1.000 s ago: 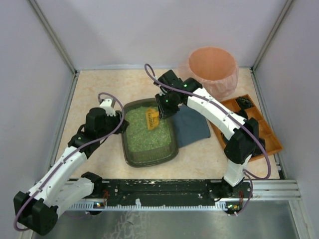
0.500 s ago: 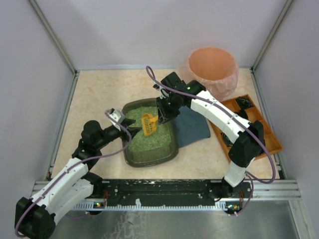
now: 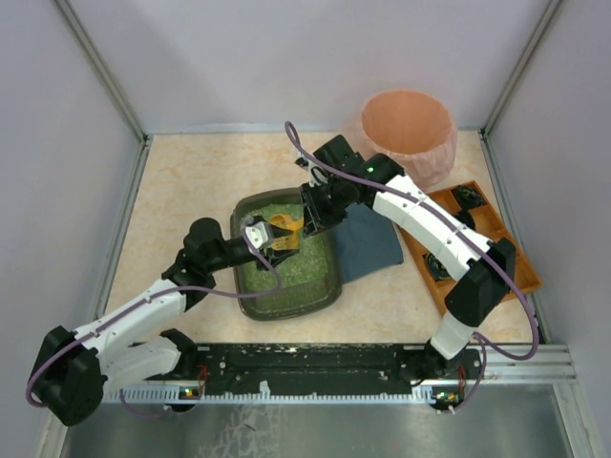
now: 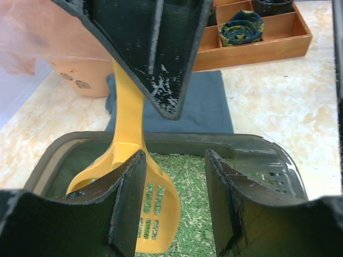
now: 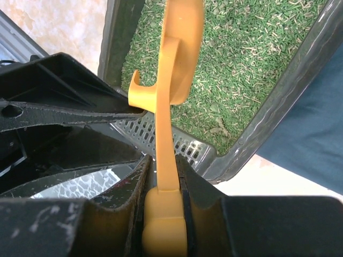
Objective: Clean the litter box
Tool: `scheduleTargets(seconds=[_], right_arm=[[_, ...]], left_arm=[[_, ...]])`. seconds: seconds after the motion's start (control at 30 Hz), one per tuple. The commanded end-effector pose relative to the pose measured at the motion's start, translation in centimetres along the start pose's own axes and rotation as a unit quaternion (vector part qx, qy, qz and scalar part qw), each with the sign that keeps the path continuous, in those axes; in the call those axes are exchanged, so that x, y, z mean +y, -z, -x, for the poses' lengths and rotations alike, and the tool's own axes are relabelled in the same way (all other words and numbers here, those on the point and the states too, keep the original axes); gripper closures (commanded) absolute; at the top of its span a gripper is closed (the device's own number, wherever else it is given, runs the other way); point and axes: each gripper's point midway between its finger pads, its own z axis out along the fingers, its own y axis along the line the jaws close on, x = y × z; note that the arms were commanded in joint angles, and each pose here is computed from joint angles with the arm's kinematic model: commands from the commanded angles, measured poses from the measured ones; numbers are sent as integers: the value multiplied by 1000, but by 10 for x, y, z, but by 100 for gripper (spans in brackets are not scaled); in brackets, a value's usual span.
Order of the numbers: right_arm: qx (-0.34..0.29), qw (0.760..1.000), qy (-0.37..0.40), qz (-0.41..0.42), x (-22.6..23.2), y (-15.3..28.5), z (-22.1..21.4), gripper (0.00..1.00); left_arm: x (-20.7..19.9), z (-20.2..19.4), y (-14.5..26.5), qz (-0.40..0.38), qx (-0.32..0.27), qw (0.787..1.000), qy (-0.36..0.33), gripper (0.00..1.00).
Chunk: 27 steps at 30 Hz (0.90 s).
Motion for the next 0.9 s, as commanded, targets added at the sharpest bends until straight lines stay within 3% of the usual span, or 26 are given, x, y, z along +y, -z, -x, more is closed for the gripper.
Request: scheduleTargets(seconds=[0.0, 0.3, 0.63, 0.87], right_arm=[[-41, 999, 20, 27, 15, 23, 13, 100], [-25, 999, 24, 21, 10, 23, 1, 100], [-8, 1000, 22, -9, -3, 19, -8, 100], [-27, 999, 30, 33, 17, 32, -1, 100]], left_arm=[[26, 27, -8, 41, -30, 997, -60, 45], [44, 22, -9, 71, -7, 993, -94, 42], [32, 50, 8, 79, -72, 987, -117, 37], [33, 29, -3, 59, -29, 992, -109, 34]])
